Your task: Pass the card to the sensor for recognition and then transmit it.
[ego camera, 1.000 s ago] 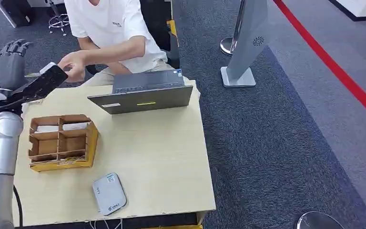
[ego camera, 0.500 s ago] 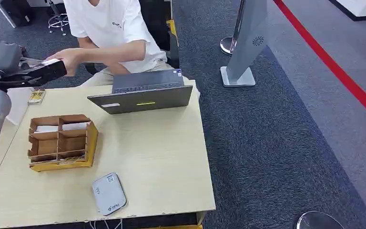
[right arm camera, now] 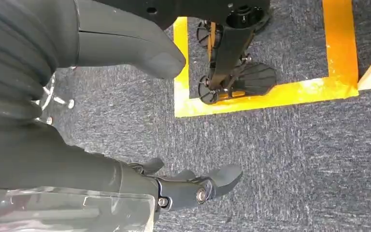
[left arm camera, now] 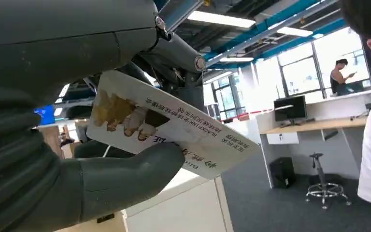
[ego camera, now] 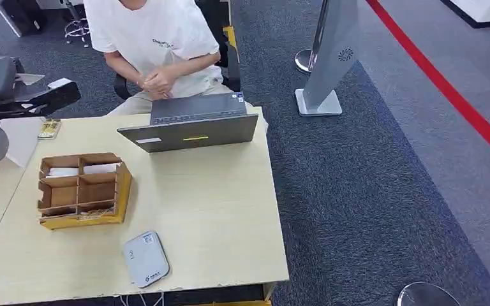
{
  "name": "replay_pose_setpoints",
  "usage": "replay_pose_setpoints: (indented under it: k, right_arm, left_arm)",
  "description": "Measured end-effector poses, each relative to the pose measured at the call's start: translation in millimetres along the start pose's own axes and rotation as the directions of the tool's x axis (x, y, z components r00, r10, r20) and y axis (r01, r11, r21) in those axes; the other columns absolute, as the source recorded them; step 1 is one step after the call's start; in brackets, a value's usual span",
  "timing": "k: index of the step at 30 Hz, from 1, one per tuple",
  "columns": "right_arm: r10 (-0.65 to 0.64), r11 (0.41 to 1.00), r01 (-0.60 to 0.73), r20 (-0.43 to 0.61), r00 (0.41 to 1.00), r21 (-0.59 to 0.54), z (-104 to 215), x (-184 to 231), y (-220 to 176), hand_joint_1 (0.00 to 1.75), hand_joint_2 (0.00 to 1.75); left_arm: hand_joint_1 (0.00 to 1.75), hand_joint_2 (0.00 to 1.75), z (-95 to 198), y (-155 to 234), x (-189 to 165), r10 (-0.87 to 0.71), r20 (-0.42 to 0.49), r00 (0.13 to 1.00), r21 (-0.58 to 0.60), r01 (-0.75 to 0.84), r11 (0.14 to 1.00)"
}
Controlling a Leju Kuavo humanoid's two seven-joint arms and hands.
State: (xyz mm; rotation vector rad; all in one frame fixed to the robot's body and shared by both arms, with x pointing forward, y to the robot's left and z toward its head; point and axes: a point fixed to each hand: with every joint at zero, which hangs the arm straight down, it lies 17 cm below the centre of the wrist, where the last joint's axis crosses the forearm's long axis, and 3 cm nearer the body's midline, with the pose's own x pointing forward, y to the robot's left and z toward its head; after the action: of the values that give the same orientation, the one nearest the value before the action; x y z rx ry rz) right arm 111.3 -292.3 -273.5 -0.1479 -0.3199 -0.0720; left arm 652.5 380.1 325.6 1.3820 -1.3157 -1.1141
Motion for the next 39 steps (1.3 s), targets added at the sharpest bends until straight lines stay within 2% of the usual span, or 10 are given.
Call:
replay_pose_setpoints:
  k: [2,4,8,12,14,19,25,33,39]
  right_arm:
    - [-0.01,1.0,0.01,-0.005,1.0,-0.011,0.0,-2.6,-2.4,0.0,1.75]
    - [-0.019,1.0,0.019,-0.01,1.0,-0.017,0.4,-5.5,-3.0,0.0,1.75]
    - [-0.04,0.999,0.039,-0.021,0.999,-0.034,1.4,-12.6,-4.3,0.0,1.75]
    - [-0.054,0.998,0.053,-0.03,0.998,-0.042,2.7,-19.1,-3.4,0.0,1.75]
    - [-0.057,0.997,0.055,-0.033,0.998,-0.046,3.2,-21.3,-3.1,0.0,1.75]
    - [-0.061,0.996,0.058,-0.046,0.997,-0.06,3.8,-25.8,-3.5,0.0,1.75]
    - [-0.071,0.996,0.068,-0.048,0.996,-0.063,4.0,-26.0,-3.2,0.0,1.75]
    - [-0.07,0.995,0.066,-0.053,0.996,-0.074,3.9,-27.0,-4.6,0.0,1.75]
    - [-0.059,0.996,0.055,-0.061,0.996,-0.072,4.1,-28.4,-3.6,0.0,1.75]
  left_arm:
    - [1.75,1.75,17.4,-7.0,22.3,0.007,0.061,0.998,0.05,-0.01,0.999]
    - [1.75,1.75,46.6,-17.1,50.1,0.004,0.134,0.991,0.108,-0.019,0.994]
    - [1.75,1.75,131.1,-39.9,107.4,0.005,0.281,0.96,0.2,-0.063,0.978]
    - [1.75,1.75,222.0,-64.6,143.9,0.06,0.401,0.914,0.192,-0.149,0.97]
    - [1.75,1.75,254.6,-73.4,152.2,0.099,0.429,0.898,0.171,-0.188,0.967]
    - [1.75,1.75,313.2,-75.7,162.2,0.167,0.457,0.873,0.147,-0.259,0.955]
    - [1.75,1.75,345.7,-80.3,165.3,0.218,0.447,0.868,0.112,-0.296,0.949]
    - [1.75,1.75,364.9,-101.0,158.9,0.298,0.36,0.884,0.041,-0.334,0.942]
    - [1.75,1.75,367.7,-121.9,157.2,0.338,0.295,0.894,-0.008,-0.351,0.936]
